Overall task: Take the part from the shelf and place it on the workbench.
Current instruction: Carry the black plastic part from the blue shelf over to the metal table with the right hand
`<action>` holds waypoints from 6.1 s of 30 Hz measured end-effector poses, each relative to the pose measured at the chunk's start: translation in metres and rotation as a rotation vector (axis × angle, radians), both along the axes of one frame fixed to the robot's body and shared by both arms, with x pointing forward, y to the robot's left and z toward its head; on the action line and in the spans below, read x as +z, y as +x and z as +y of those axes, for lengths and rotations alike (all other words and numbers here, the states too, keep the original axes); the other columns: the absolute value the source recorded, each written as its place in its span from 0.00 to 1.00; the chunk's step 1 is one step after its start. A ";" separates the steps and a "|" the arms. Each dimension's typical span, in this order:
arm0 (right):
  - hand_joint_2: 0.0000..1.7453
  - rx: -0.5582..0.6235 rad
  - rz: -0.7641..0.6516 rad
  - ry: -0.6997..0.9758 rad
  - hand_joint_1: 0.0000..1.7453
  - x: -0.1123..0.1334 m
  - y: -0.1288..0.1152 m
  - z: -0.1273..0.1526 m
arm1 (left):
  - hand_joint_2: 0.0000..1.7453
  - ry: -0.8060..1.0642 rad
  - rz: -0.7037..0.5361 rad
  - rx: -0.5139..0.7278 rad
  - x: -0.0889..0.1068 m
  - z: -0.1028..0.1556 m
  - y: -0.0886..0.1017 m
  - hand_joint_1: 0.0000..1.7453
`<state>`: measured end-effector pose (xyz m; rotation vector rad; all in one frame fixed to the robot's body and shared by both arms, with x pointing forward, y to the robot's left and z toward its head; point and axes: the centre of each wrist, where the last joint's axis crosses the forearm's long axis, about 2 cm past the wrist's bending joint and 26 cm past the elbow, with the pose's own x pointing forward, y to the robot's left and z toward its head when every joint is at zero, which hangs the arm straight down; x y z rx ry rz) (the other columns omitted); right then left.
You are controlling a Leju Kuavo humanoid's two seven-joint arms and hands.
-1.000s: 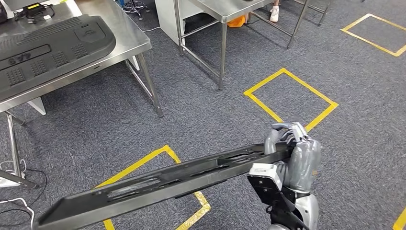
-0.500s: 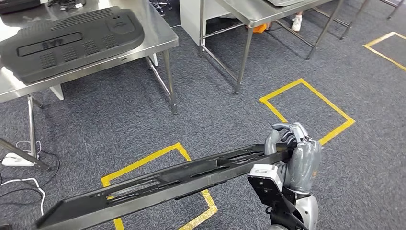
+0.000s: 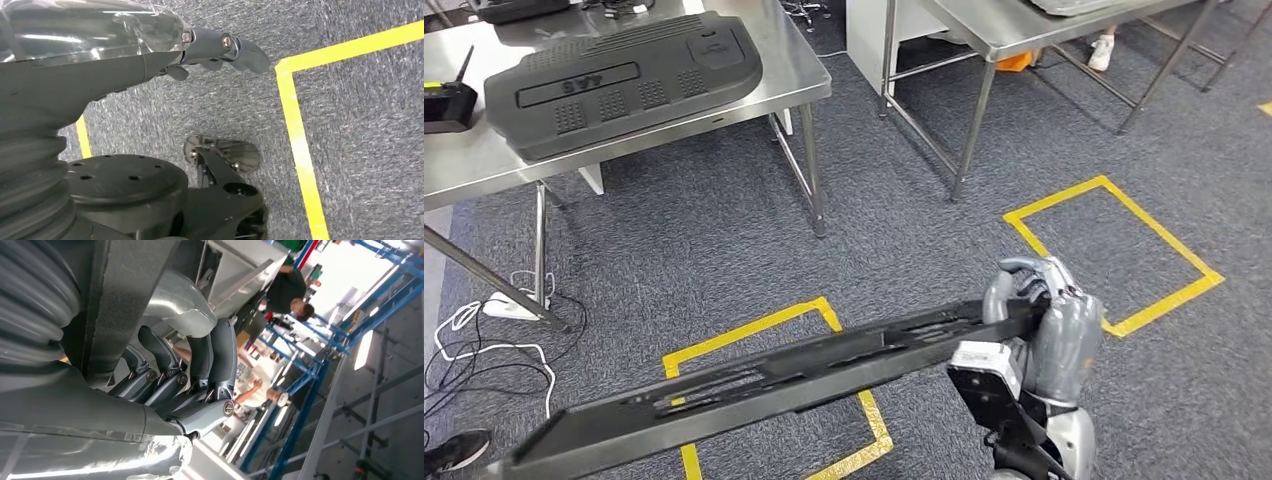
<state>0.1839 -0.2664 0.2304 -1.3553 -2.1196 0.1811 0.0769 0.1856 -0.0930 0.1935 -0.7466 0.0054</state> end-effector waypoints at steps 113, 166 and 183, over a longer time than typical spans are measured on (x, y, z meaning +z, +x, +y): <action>1.00 -0.011 0.060 0.081 1.00 -0.004 0.004 -0.004 | 1.00 -0.142 -0.017 -0.051 -0.003 0.005 -0.004 0.00; 1.00 -0.038 0.080 0.061 1.00 -0.008 0.004 -0.004 | 1.00 -0.139 -0.003 -0.066 -0.003 0.006 -0.005 0.00; 1.00 -0.037 0.079 0.057 1.00 -0.008 0.004 -0.004 | 1.00 -0.141 0.004 -0.068 -0.003 0.006 -0.005 0.00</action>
